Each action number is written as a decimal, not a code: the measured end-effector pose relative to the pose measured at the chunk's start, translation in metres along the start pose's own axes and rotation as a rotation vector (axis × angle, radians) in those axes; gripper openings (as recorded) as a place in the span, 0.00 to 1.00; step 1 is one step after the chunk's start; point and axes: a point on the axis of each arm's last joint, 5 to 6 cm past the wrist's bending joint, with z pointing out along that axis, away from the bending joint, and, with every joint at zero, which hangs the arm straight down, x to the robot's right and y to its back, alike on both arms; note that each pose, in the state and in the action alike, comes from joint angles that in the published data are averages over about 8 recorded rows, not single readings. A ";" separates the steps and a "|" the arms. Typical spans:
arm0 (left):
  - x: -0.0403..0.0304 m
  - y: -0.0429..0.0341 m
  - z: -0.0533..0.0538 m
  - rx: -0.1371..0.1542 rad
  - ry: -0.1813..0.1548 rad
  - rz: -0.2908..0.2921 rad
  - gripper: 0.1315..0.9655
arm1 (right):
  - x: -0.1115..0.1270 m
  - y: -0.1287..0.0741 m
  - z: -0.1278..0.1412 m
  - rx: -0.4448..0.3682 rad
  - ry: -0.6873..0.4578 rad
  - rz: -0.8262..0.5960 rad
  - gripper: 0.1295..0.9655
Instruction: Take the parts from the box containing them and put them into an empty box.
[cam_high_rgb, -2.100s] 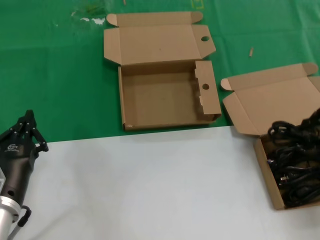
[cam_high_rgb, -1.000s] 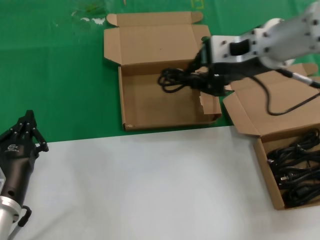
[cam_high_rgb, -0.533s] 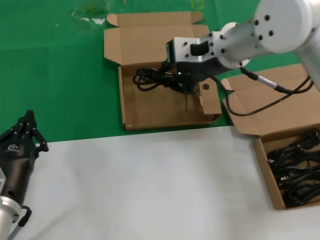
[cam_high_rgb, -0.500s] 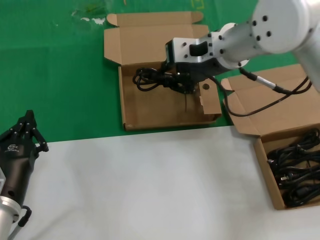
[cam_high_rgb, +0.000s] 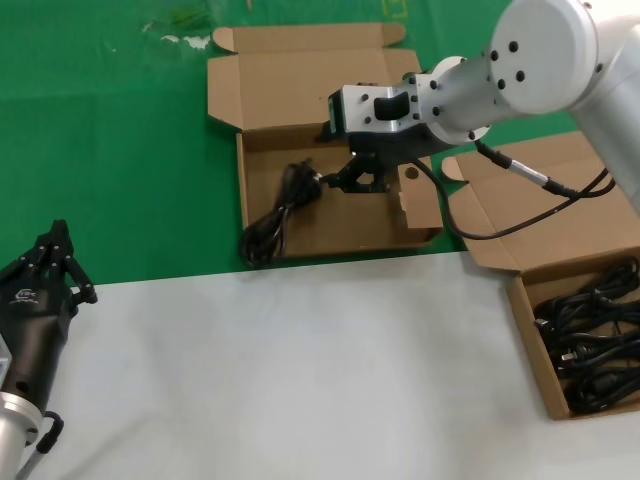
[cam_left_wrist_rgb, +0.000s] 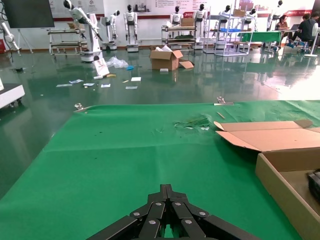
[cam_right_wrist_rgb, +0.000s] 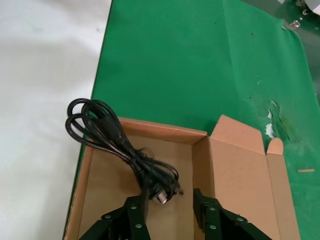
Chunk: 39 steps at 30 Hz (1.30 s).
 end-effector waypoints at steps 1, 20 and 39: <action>0.0000 0.0000 0.000 0.000 0.000 0.000 0.01 | 0.000 0.001 -0.001 0.001 0.002 0.001 0.21; 0.0000 0.0000 0.000 0.000 0.000 0.000 0.01 | -0.034 0.034 -0.062 0.248 0.164 0.184 0.60; 0.0000 0.0000 0.000 0.000 0.000 0.000 0.06 | -0.079 0.049 -0.063 0.364 0.268 0.329 0.95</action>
